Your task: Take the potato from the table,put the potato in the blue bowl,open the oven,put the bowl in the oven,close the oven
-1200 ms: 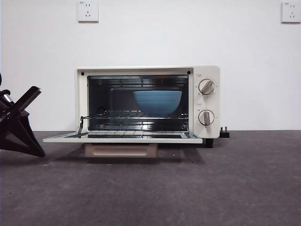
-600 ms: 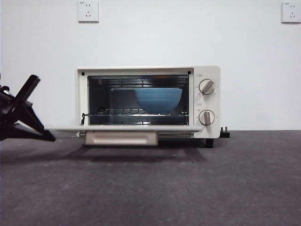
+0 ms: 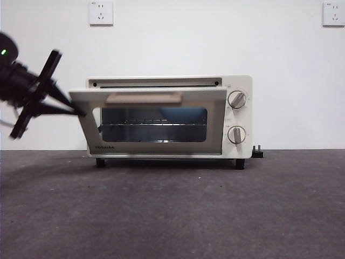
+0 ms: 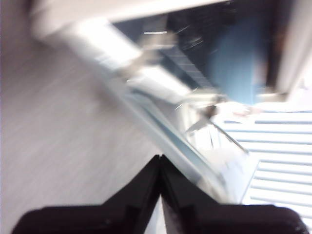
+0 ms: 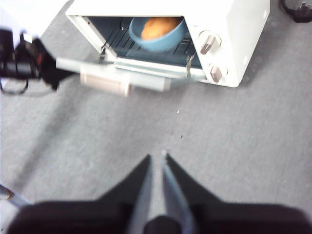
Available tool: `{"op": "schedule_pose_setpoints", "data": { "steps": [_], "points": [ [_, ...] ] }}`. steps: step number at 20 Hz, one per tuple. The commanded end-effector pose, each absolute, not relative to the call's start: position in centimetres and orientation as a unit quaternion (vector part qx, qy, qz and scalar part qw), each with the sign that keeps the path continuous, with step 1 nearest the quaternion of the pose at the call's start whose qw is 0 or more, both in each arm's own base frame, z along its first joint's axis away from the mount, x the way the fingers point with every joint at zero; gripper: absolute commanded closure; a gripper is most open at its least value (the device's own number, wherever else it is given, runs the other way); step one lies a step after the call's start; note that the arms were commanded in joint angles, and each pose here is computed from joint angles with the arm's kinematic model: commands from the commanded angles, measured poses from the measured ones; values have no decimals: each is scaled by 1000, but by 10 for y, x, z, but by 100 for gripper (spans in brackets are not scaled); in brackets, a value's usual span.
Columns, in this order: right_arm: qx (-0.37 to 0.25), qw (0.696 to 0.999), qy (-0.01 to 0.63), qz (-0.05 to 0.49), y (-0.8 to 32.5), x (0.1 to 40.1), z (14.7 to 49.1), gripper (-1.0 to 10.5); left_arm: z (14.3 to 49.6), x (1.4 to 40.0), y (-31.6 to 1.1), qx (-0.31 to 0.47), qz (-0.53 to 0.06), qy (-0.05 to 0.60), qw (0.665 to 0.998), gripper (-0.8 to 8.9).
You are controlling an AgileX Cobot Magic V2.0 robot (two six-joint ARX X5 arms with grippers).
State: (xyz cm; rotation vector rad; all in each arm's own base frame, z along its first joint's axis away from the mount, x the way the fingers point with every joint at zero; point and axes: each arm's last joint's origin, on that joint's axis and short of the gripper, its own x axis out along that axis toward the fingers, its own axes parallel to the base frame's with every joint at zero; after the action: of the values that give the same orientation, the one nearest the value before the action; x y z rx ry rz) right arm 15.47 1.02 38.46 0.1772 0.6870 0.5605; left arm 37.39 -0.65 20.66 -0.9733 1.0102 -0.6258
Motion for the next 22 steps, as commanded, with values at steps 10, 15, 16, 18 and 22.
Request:
{"op": "schedule_pose_setpoints", "data": {
  "steps": [10, 15, 16, 18, 22],
  "points": [
    [94, 893, 346, 270, 11, 144, 383, 962, 278, 401, -30, -413, -296, 388, 769, 821],
    [95, 893, 346, 270, 11, 144, 383, 958, 276, 390, -32, -411, -318, 428, 739, 821],
    [95, 893, 348, 270, 11, 144, 382, 959, 279, 385, -32, -399, -322, 433, 742, 821],
    [98, 889, 358, 270, 11, 142, 381, 958, 288, 369, -33, -363, -331, 440, 752, 821],
    [95, 884, 369, 272, 11, 137, 379, 958, 319, 319, -35, -210, -319, 449, 808, 820]
  ]
}}
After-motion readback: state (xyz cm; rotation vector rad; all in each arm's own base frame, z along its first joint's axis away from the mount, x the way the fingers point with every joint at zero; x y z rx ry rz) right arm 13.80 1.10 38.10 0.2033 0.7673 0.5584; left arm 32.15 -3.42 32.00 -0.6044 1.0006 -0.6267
